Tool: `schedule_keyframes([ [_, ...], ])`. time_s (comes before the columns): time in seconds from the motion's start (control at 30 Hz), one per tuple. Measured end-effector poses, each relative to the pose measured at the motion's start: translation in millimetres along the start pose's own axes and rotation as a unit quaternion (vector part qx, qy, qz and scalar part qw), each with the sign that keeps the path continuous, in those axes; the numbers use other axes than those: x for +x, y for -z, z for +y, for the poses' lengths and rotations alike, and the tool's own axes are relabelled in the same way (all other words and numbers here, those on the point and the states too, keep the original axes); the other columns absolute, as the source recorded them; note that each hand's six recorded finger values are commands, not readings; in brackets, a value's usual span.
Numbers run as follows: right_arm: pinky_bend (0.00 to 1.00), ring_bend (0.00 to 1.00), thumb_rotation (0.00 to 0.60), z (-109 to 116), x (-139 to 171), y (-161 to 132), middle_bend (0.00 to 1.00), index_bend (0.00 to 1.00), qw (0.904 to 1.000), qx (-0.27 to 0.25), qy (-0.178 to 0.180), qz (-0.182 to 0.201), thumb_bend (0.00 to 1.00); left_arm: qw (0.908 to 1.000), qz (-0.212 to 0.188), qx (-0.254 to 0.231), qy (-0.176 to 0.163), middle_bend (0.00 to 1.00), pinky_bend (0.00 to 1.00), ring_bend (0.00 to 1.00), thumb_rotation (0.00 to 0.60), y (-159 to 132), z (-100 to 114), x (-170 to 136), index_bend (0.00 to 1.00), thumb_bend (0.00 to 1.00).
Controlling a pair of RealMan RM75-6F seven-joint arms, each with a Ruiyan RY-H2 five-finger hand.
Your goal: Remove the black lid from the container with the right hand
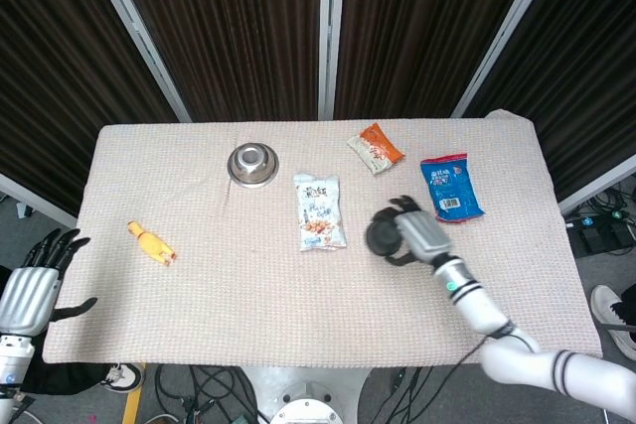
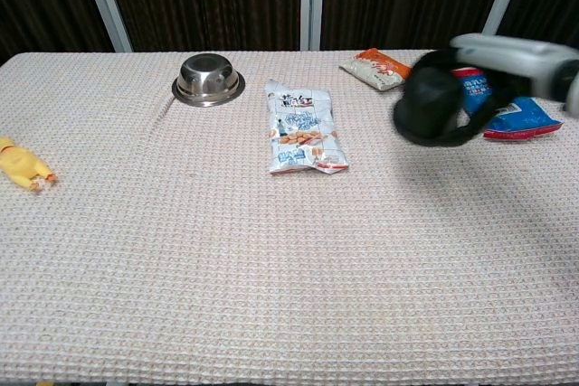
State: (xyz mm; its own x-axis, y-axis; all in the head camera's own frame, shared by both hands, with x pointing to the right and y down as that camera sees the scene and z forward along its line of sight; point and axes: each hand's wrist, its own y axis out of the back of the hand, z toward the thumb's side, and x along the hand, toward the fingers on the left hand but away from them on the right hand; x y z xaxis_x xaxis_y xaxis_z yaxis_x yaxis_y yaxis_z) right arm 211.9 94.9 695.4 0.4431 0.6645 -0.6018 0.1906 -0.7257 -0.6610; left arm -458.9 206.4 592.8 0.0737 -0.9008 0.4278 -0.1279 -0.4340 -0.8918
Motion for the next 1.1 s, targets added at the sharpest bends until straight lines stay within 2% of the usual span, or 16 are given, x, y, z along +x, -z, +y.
schedule_keyframes([
  [0.03,0.0,0.09,0.6,-12,-9,-24,0.45,0.37,0.9997,-0.003,-0.007,0.025,0.19,1.0,-0.002,0.001,0.0,0.07,0.13,0.0,0.6,0,0,1,0.15,0.09],
  [0.1,0.0,0.09,0.6,-23,-15,-47,0.45,0.37,0.9988,-0.009,-0.01,0.047,0.19,1.0,-0.006,0.003,0.002,0.07,0.13,0.0,0.6,-1,-1,2,0.15,0.09],
  [0.2,0.0,0.08,0.6,-22,-9,-44,0.45,0.37,0.9991,-0.013,0.007,0.039,0.19,0.9999,-0.01,0.001,0.009,0.07,0.13,0.0,0.6,-2,-5,2,0.15,0.09],
  [0.3,0.0,0.08,0.6,3,11,6,0.45,0.37,0.9991,0.007,0.038,-0.015,0.19,0.9999,-0.011,-0.003,0.011,0.07,0.13,0.0,0.6,-4,-8,3,0.15,0.09],
  [0.43,0.0,0.08,0.6,53,68,101,0.45,0.37,0.9891,0.044,0.076,-0.118,0.19,0.9998,-0.013,-0.003,0.014,0.07,0.13,0.0,0.6,-4,-11,4,0.15,0.09],
  [0.53,0.0,0.08,0.6,75,87,123,0.45,0.37,0.9846,0.067,0.083,-0.139,0.19,0.9998,-0.015,-0.001,0.013,0.07,0.13,0.0,0.6,-4,-10,4,0.15,0.09],
  [0.6,0.0,0.08,0.6,75,81,119,0.45,0.37,0.9859,0.072,0.078,-0.13,0.19,0.9999,-0.013,-0.001,0.011,0.07,0.13,0.0,0.6,-3,-10,3,0.15,0.09],
  [0.7,0.0,0.08,0.6,53,50,88,0.45,0.37,0.9927,0.062,0.056,-0.087,0.19,0.9999,-0.01,0.001,0.01,0.07,0.13,0.0,0.6,-2,-9,2,0.15,0.09],
  [0.83,0.0,0.08,0.6,4,-2,6,0.45,0.37,0.9994,0.023,0.024,0.004,0.19,0.9999,-0.006,0.008,0.013,0.07,0.13,0.0,0.6,0,-7,0,0.15,0.09],
  [0.93,0.0,0.08,0.6,-16,-14,-30,0.45,0.37,0.9991,0.0,0.019,0.037,0.19,0.9999,-0.007,0.008,0.01,0.07,0.13,0.0,0.6,0,-7,1,0.15,0.09],
  [1.0,0.0,0.08,0.6,-16,-12,-30,0.45,0.37,0.9991,-0.003,0.024,0.036,0.19,0.9999,-0.01,0.009,0.007,0.07,0.13,0.0,0.6,-2,-6,2,0.15,0.09],
  [1.1,0.0,0.08,0.6,2,3,6,0.45,0.37,0.999,0.012,0.042,-0.003,0.19,0.9997,-0.018,0.018,-0.003,0.07,0.13,0.0,0.6,-6,-4,2,0.15,0.09],
])
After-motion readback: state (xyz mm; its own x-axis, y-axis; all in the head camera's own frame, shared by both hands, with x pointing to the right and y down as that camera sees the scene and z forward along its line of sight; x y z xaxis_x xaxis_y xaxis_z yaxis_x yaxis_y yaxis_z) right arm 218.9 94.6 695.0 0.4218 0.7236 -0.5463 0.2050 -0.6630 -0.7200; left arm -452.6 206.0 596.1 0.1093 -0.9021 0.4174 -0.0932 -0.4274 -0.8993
